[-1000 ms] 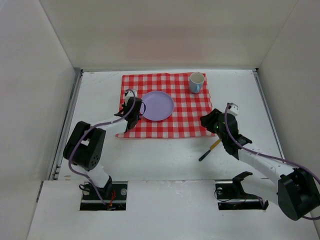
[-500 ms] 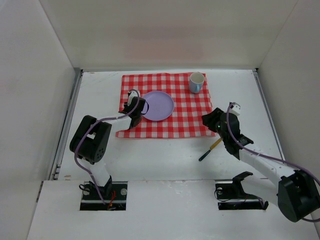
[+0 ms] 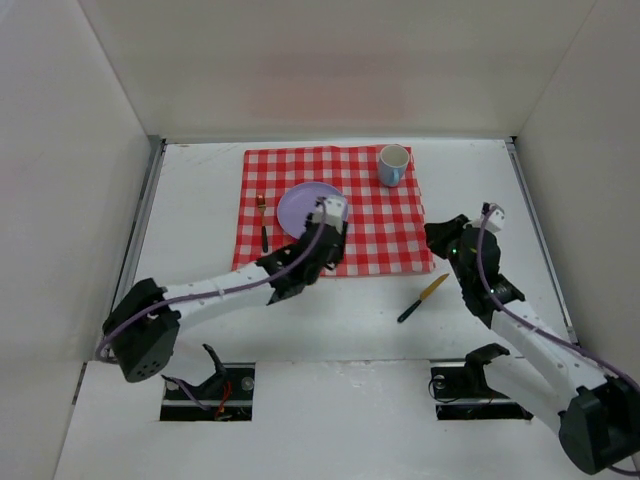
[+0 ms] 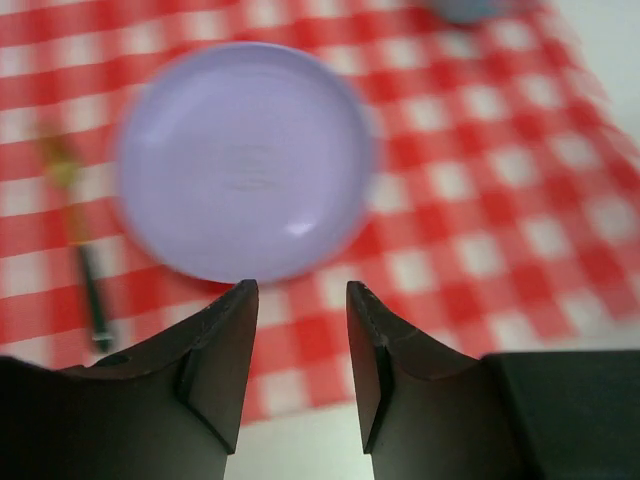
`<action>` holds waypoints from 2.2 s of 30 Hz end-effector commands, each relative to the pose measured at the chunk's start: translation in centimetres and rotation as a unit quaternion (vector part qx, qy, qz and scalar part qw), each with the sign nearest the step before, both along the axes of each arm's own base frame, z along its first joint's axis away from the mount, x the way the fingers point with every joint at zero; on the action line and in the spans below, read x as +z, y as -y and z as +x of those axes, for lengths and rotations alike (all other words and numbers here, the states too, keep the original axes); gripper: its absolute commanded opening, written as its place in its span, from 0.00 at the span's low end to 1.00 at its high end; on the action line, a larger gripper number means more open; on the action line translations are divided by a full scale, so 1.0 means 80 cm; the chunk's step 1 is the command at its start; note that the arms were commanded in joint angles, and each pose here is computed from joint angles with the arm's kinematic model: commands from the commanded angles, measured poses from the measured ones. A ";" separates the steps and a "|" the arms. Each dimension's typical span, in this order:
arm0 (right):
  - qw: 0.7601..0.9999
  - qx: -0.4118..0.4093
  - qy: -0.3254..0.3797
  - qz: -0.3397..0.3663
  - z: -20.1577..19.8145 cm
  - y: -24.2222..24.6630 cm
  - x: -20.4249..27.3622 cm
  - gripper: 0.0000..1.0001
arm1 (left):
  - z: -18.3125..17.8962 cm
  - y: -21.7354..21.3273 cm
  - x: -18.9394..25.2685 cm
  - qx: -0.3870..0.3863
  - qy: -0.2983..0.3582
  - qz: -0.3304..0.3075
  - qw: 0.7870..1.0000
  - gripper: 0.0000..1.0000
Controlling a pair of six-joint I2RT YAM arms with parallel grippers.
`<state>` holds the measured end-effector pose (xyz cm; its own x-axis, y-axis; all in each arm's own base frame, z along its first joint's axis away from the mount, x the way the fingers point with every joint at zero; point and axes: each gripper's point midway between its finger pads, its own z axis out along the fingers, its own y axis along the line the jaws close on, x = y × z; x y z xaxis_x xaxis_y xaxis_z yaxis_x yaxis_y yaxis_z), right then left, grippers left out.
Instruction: Set the dinner table for one person
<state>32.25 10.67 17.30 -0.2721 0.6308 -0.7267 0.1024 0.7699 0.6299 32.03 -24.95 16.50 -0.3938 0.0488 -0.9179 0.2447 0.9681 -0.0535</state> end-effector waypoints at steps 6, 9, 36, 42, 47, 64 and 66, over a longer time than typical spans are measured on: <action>0.995 -0.078 0.063 0.010 -0.022 0.060 0.072 0.26 | -0.150 0.231 -0.064 -0.274 -0.047 0.018 0.961 0.40; 0.991 -0.109 0.077 0.016 -0.033 0.082 0.088 0.42 | -0.177 0.272 -0.079 -0.313 -0.054 0.023 0.948 0.41; 0.990 -0.115 0.076 0.033 -0.030 0.089 0.088 0.46 | -0.204 0.297 -0.170 -0.338 -0.086 0.085 0.933 0.09; 0.988 -0.130 0.075 0.035 -0.025 0.102 0.089 0.46 | -0.215 0.264 -0.103 -0.317 -0.060 0.032 0.946 0.06; 0.988 -0.133 0.070 0.045 -0.019 0.107 0.084 0.46 | -0.191 0.235 -0.028 -0.261 -0.017 -0.035 0.964 0.06; 0.998 -0.056 0.017 0.016 0.006 0.056 0.036 0.50 | 0.065 0.168 -0.033 0.041 -0.030 -0.197 0.979 0.05; 0.999 -0.047 0.010 0.008 0.009 0.048 0.029 0.50 | 0.087 0.171 -0.040 0.057 -0.030 -0.194 0.979 0.05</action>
